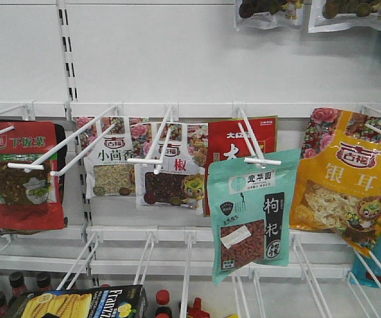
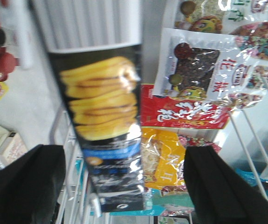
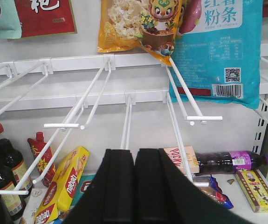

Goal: Pick snacks and fruit into basket
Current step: 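Lift the held biscuit box upward off the shelf with left gripper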

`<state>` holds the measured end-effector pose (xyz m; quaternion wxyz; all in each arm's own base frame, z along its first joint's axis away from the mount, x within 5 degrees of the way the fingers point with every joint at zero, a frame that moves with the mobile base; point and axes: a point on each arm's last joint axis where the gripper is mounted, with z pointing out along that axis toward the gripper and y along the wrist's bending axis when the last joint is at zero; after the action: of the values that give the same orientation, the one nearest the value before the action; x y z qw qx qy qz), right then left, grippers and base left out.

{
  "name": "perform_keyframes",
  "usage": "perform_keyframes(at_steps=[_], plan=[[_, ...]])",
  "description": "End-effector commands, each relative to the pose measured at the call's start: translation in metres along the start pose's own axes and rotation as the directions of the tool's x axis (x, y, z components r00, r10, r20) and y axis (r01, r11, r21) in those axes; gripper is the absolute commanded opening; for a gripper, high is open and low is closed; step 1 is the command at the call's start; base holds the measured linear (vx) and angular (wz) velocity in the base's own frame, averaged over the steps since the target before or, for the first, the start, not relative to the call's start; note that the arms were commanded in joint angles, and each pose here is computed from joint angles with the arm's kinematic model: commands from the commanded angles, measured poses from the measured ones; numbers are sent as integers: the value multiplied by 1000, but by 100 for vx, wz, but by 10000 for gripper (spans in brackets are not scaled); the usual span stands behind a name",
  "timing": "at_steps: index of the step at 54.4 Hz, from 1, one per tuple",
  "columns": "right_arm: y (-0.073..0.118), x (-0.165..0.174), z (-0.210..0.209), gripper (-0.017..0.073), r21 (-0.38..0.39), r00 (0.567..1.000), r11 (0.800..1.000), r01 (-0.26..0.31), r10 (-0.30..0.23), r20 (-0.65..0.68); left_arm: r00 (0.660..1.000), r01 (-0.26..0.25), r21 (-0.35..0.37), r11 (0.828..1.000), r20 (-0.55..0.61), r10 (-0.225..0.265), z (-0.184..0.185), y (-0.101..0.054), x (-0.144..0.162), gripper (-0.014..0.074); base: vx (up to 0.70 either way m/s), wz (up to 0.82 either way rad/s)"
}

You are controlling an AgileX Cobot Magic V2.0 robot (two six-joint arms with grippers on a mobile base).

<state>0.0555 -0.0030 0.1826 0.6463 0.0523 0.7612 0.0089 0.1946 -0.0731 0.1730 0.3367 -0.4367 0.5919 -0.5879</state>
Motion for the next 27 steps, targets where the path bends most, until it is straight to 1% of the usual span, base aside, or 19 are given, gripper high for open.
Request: perform_keyframes(at_steps=[1,16,27], plan=[[0,-5,1,-8,-1,998,1000,14,-14,60,999,11,292,956,-43,2,0,-33,5,594,0,0],[0,-5,1,-8,-1,998,1000,14,-14,60,999,8,238,971,-34,1,1,-28,4,594,0,0],[0,-5,1,-8,-1,998,1000,14,-14,60,1000,11,235,972,-13,-9,1,-27,2,594,0,0]])
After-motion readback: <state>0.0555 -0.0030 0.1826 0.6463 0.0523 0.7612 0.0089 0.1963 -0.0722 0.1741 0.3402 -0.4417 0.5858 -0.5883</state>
